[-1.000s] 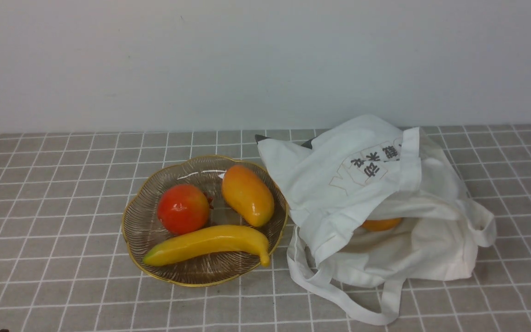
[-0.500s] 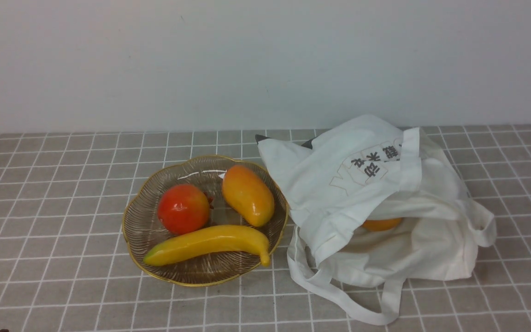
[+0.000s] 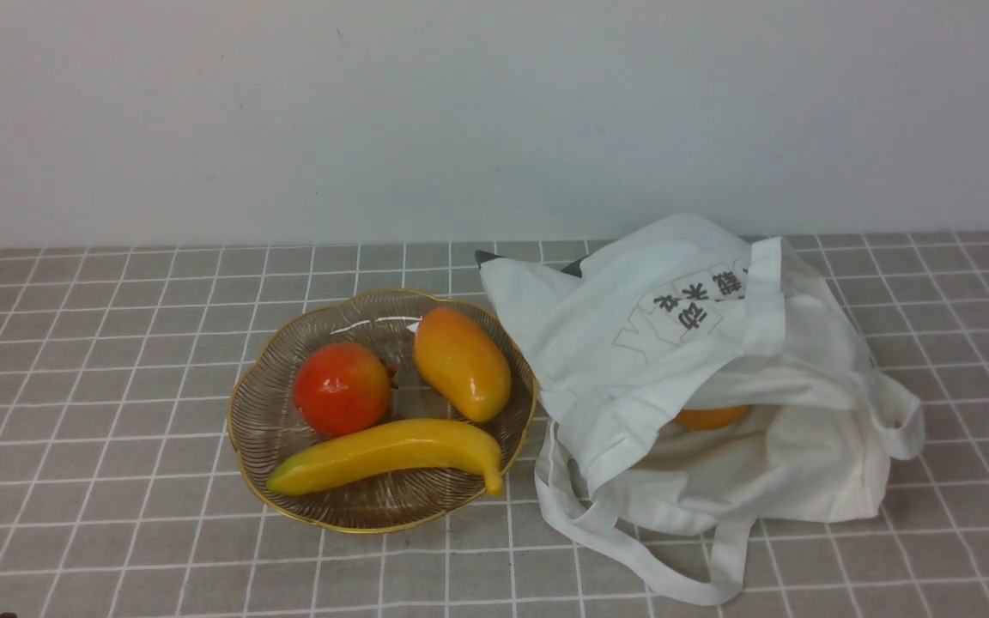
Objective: Take the fruit out of the bag on the grey coffee tablecloth and place them on the plate.
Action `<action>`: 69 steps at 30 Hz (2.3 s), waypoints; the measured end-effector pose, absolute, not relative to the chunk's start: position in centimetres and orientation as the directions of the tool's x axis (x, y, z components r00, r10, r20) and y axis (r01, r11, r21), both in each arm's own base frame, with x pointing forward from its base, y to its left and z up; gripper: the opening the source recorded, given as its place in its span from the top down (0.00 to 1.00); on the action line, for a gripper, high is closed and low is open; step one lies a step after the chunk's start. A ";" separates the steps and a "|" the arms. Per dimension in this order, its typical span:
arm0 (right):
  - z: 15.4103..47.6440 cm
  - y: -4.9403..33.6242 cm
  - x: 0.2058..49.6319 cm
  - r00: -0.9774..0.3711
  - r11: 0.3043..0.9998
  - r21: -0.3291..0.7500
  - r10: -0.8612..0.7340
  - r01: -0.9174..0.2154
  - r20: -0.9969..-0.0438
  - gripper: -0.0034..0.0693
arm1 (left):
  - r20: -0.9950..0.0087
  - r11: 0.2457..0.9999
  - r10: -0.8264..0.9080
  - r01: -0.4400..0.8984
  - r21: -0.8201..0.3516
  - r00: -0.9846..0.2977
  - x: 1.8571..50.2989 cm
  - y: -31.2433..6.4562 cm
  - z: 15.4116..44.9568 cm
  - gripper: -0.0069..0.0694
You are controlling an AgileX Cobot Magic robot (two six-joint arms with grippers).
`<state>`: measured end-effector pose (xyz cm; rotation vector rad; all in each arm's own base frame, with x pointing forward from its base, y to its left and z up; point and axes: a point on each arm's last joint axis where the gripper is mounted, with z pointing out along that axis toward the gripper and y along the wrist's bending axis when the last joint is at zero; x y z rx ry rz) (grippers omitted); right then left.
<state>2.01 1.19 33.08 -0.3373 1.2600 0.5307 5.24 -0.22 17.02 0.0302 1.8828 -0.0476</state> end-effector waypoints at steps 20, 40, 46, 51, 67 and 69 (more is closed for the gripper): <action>18.1 -0.4 5.5 -0.196 0.999 -0.026 -0.017 0.044 -0.981 0.97 | -0.952 0.999 -0.003 0.045 -0.018 -0.307 5.2 -0.2 17.0 0.92; 18.1 -0.4 5.5 -0.198 0.997 -0.061 -0.051 0.045 -0.979 0.97 | -0.952 0.999 -0.003 0.045 -0.018 -0.307 5.2 -0.2 17.0 0.92; 18.1 -0.4 5.5 -0.198 0.997 -0.061 -0.051 0.045 -0.979 0.97 | -0.952 0.999 -0.003 0.045 -0.018 -0.307 5.2 -0.2 17.0 0.92; 18.1 -0.4 5.5 -0.198 0.997 -0.061 -0.051 0.045 -0.979 0.97 | -0.952 0.999 -0.003 0.045 -0.018 -0.307 5.2 -0.2 17.0 0.92; 18.1 -0.4 5.5 -0.198 0.997 -0.061 -0.051 0.045 -0.979 0.97 | -0.952 0.999 -0.003 0.045 -0.018 -0.307 5.2 -0.2 17.0 0.92; 18.1 -0.4 5.5 -0.198 0.997 -0.061 -0.051 0.045 -0.979 0.97 | -0.952 0.999 -0.003 0.045 -0.018 -0.307 5.2 -0.2 17.0 0.92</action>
